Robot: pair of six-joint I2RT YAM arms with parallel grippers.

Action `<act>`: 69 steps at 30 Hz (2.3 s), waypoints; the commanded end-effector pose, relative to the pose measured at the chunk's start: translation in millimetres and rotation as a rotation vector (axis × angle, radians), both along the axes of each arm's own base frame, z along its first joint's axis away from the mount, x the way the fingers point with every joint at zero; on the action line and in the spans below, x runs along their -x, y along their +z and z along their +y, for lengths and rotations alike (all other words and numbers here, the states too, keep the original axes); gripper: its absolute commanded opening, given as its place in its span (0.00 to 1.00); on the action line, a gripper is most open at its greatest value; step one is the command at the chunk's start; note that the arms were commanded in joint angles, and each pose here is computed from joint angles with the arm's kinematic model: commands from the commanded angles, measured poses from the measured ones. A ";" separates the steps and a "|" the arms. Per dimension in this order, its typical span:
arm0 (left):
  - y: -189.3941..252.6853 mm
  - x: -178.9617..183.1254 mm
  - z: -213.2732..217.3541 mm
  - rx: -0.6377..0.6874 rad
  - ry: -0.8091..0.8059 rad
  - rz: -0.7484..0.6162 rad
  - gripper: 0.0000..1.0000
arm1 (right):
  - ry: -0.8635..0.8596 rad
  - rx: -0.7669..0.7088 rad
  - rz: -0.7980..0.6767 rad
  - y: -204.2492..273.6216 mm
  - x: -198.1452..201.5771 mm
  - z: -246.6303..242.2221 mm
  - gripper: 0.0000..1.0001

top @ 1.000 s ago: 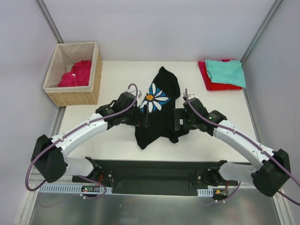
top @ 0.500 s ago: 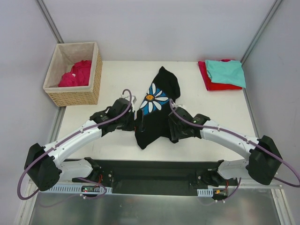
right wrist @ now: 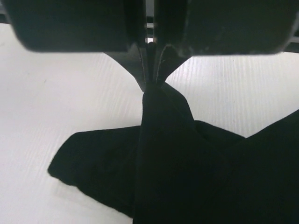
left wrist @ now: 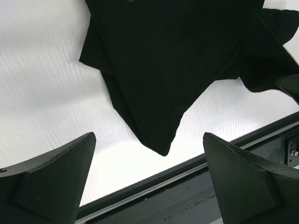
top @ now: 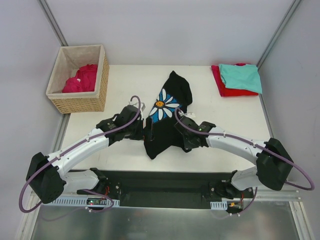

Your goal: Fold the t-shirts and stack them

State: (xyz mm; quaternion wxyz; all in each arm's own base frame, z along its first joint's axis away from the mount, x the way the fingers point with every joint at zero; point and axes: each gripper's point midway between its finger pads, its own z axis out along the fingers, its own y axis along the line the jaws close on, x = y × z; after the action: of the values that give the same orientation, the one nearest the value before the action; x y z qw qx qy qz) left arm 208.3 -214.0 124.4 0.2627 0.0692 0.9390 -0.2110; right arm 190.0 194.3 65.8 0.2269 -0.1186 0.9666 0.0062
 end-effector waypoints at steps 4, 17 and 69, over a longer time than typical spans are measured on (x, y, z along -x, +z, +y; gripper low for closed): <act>-7.1 9.8 -5.9 0.014 -0.021 0.008 0.99 | 0.006 -0.004 -0.281 116.9 -59.9 18.7 0.01; -3.8 17.0 -18.0 0.058 -0.043 -0.004 0.99 | 0.063 -0.026 -0.616 329.0 -126.7 33.8 0.01; -14.1 26.1 -45.5 0.080 -0.097 0.013 0.99 | -0.128 0.115 -0.695 237.1 -231.0 -31.1 0.01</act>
State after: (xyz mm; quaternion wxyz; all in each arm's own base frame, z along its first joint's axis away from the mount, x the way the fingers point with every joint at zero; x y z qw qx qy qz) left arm 182.1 -254.1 106.3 0.2451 0.1018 0.9304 -0.2528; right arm 405.8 155.0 304.3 0.5247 -0.1223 0.8270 -0.1607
